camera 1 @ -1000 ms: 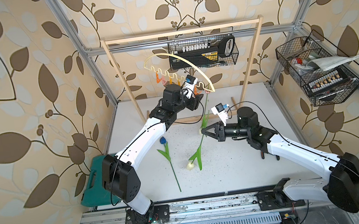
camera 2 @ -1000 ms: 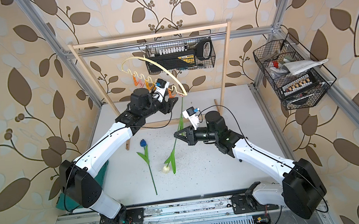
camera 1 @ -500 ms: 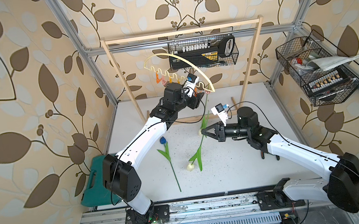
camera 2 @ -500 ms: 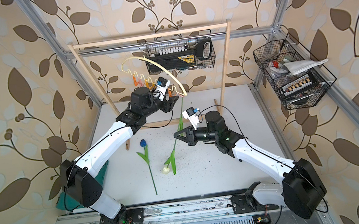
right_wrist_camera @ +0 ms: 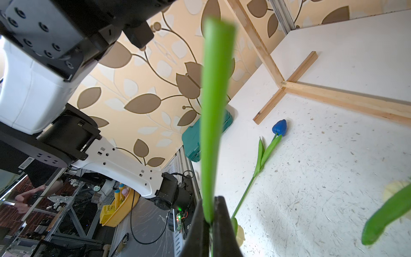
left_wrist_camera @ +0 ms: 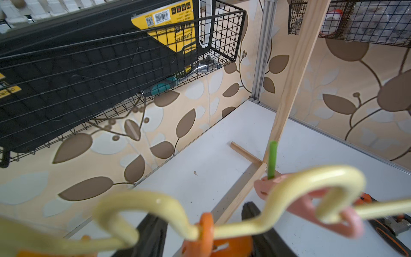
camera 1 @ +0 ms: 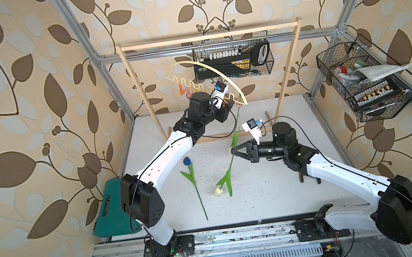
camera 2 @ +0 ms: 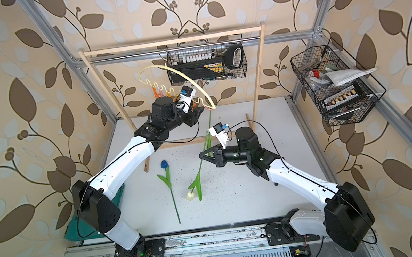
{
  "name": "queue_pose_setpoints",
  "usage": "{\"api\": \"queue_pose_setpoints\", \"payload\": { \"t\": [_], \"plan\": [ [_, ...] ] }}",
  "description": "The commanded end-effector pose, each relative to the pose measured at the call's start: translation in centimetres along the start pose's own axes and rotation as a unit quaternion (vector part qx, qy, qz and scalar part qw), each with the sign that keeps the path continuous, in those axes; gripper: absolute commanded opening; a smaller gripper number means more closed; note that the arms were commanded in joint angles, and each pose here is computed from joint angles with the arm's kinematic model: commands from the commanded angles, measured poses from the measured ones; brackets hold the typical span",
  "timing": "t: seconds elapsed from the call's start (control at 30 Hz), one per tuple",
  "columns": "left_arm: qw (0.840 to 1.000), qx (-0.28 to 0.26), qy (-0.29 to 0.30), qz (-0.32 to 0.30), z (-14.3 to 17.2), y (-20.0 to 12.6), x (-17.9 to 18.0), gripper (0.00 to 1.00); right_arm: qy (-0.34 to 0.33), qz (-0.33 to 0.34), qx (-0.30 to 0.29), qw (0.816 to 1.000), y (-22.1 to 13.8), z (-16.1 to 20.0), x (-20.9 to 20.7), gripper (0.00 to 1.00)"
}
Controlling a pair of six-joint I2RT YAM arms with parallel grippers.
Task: Dry the flowers on a clothes hanger
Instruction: Open the clamp at the hanger.
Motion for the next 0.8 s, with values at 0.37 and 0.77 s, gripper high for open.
{"api": "queue_pose_setpoints", "payload": {
  "t": [0.37,0.77],
  "plan": [
    [1.0,-0.029,-0.002,0.001,-2.49,-0.81,-0.82,0.42,-0.006,-0.013,-0.003,1.0,0.06,-0.98,0.32,0.0],
    [0.999,-0.022,-0.025,0.0,-2.74,-0.89,-0.85,0.27,-0.005,-0.005,-0.004,1.0,0.2,-1.16,0.09,0.0]
  ]
}}
Point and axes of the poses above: each gripper's point midway between its finger pads, its own y axis out along the fingers, its own x axis along the line the jaws close on, z = x × y, the point moved 9 cm from there along -y, back along the fingers, and after that the axes turned 15 degrees about -y, right-handed, at the moved point
